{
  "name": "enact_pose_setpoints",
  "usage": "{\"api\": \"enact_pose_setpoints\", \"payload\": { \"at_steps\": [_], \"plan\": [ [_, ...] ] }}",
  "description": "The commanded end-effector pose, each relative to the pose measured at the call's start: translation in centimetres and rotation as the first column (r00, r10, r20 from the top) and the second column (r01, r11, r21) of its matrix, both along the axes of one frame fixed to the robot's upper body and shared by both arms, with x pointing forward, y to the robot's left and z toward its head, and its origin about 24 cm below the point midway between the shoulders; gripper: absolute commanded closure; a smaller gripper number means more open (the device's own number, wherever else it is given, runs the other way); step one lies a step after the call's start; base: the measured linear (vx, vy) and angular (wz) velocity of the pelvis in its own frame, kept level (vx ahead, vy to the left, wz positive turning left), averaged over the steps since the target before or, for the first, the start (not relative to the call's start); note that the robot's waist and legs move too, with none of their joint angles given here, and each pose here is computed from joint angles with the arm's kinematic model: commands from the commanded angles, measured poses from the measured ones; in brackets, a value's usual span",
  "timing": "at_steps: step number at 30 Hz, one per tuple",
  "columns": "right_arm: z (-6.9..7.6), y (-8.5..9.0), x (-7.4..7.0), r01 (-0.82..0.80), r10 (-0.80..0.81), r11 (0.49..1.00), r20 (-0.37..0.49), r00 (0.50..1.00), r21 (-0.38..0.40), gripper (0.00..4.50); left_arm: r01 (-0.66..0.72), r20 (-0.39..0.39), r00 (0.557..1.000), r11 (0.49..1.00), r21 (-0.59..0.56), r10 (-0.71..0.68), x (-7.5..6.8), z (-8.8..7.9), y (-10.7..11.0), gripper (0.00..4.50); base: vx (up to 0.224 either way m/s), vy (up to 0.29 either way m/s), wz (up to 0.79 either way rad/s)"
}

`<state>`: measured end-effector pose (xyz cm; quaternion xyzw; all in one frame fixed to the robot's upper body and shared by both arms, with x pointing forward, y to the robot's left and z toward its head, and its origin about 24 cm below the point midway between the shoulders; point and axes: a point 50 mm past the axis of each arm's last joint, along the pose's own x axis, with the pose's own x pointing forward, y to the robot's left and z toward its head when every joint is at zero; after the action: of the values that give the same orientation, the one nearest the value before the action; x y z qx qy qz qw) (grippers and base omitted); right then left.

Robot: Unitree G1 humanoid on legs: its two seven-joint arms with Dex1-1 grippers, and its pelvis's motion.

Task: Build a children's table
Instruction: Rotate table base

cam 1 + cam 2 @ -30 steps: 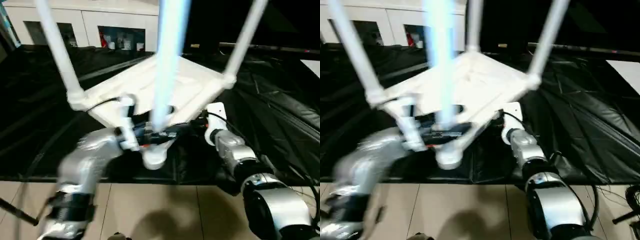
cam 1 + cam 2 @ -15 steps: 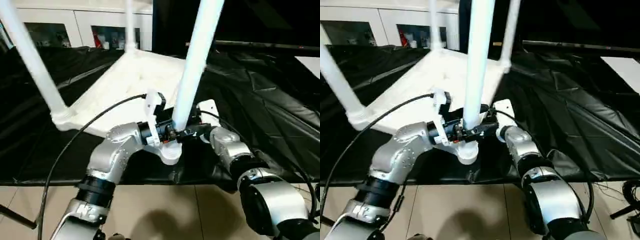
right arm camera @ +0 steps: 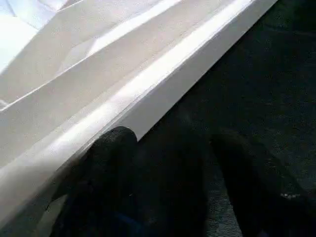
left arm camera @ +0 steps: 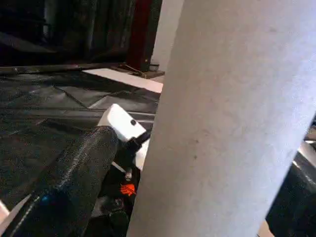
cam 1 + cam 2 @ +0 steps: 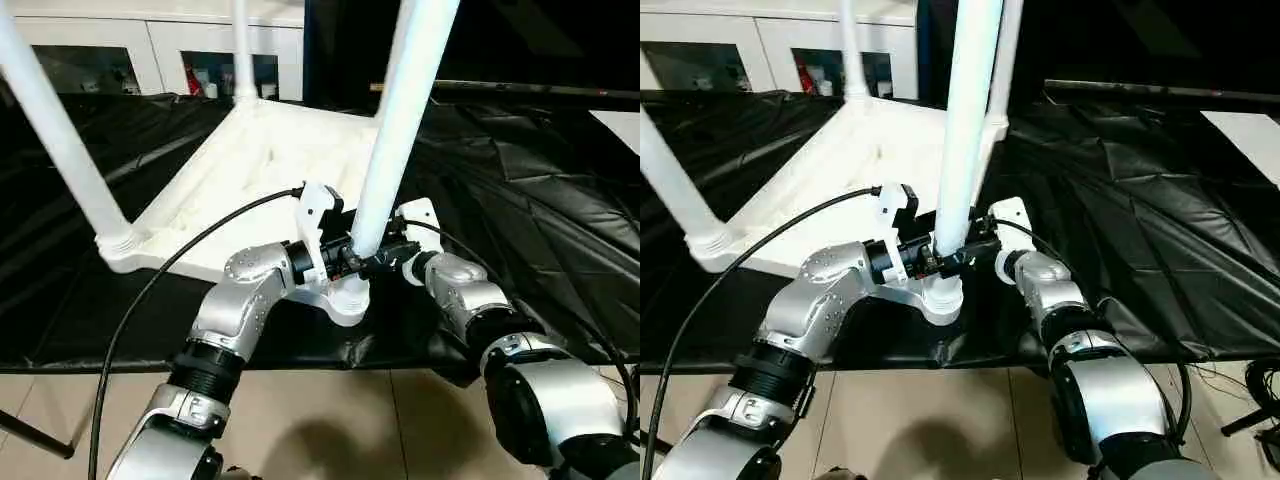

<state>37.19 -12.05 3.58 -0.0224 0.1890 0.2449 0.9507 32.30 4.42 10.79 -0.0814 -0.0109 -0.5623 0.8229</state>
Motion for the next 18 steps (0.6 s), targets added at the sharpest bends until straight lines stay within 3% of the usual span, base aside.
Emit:
{"api": "enact_pose_setpoints", "payload": {
  "at_steps": [1, 11, 13, 15, 16, 18],
  "plan": [
    [0.7, 4.1, -0.4, -0.195, 0.194, 0.979, 0.023, 0.981, 0.057, 1.51, 0.098, 0.039, 0.994, 0.995, -0.015, -0.097, -0.5, 1.1, -2.8, 0.03, 0.000, 0.000, 0.00],
    [1.0, 3.8, -0.2, -0.184, 0.182, 0.982, 0.043, 0.982, 0.037, 1.51, 0.099, 0.045, 0.994, 0.995, -0.016, -0.098, -0.5, 0.9, -3.7, 0.03, 0.000, 0.000, 0.00],
    [1.2, 2.5, 0.4, -0.064, 0.066, 0.998, 0.080, 0.995, -0.025, 1.51, -0.019, 0.067, 0.998, 0.999, 0.038, 0.016, 0.6, 0.5, -3.0, 0.03, 0.000, 0.000, 0.00],
    [1.3, 2.1, 0.6, -0.025, 0.028, 0.999, 0.090, 0.996, -0.033, 1.51, -0.043, 0.072, 0.997, 0.998, 0.050, 0.039, 0.9, 0.4, -2.9, 0.03, 0.000, 0.000, 0.00],
    [1.7, 0.6, 1.0, 0.068, -0.066, 0.998, 0.101, 0.993, -0.016, 1.51, -0.150, 0.131, 0.982, 0.980, 0.134, 0.132, 1.9, 0.0, -1.1, 0.03, 0.000, 0.000, 0.00],
    [1.9, -0.6, 1.2, 0.120, -0.119, 0.993, 0.107, 0.987, 0.002, 1.51, -0.211, 0.173, 0.968, 0.961, 0.181, 0.181, 2.5, -0.1, 0.6, 0.03, 0.000, 0.000, 0.00]
  ]
}}
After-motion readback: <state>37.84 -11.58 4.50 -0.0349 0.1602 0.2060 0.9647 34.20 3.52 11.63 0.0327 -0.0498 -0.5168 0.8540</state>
